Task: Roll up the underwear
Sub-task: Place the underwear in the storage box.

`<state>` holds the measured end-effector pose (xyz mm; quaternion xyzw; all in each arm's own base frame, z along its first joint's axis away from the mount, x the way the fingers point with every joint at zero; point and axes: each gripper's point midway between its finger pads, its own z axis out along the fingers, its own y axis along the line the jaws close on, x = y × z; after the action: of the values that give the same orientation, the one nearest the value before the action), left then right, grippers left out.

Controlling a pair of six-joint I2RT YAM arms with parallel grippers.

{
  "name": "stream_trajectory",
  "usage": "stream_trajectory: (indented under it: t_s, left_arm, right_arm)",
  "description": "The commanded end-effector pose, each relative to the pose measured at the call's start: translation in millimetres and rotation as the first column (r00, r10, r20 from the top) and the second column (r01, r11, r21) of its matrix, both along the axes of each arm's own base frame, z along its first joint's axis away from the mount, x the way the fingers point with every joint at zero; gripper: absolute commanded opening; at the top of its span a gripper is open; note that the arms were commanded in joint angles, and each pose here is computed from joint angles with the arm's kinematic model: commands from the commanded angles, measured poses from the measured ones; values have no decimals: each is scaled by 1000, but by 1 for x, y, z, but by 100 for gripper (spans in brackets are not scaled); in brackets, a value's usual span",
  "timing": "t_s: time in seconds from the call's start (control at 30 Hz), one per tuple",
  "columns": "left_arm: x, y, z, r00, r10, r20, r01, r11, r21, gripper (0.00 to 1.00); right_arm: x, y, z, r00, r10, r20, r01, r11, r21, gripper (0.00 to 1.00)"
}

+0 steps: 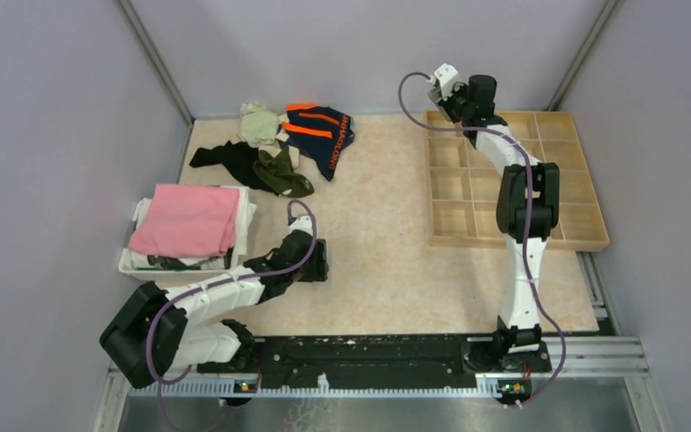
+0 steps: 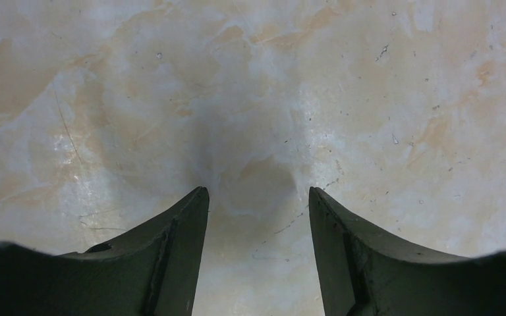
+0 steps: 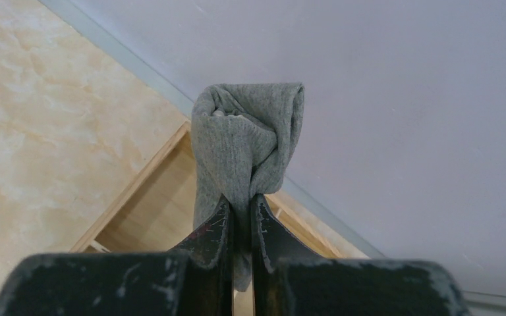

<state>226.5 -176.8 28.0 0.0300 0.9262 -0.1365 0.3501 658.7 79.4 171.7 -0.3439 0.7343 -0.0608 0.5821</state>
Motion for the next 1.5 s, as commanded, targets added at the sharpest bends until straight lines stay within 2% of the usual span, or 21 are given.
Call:
stream_trajectory:
  t_s: [0.0,0.23,0.33,0.5,0.7,0.97,1.1,1.23,1.47]
  left_arm:
    - [11,-7,11,999,-10,33,11,1000,-25,64]
    - [11,-7,9,999,-14,29,15,1000,-25,64]
    - [12,-7,9,999,-14,28,15,1000,-28,64]
    - [11,-7,9,1000,-15,24,16,999,-33,64]
    - [14,-9,10,1000,-18,25,19,999,-36,64]
    - [13,-10,10,1000,-23,19,23,999,-41,64]
    - [13,-10,10,1000,-23,17,24,999,-44,63]
    - [12,-9,11,1000,-21,19,22,999,-50,63]
    - [12,-9,13,999,-23,30,24,998,-56,63]
  right_arm:
    - [13,-3,0,999,40,24,-39,998,-45,0]
    - [15,-4,-23,997,71,-1,-71,995,-70,0]
    - [17,-1,-20,996,87,-16,-87,996,1,0]
    - [17,2,-33,984,114,-134,-101,990,103,0]
    - [16,-7,-41,971,120,-205,-61,960,273,0]
    - [10,-16,-45,947,146,-285,20,861,509,0]
    - [10,-14,-47,940,147,-309,65,810,583,0]
    - [10,-5,-45,927,167,-336,114,728,676,0]
    - [11,-1,-58,902,164,-400,211,642,738,0]
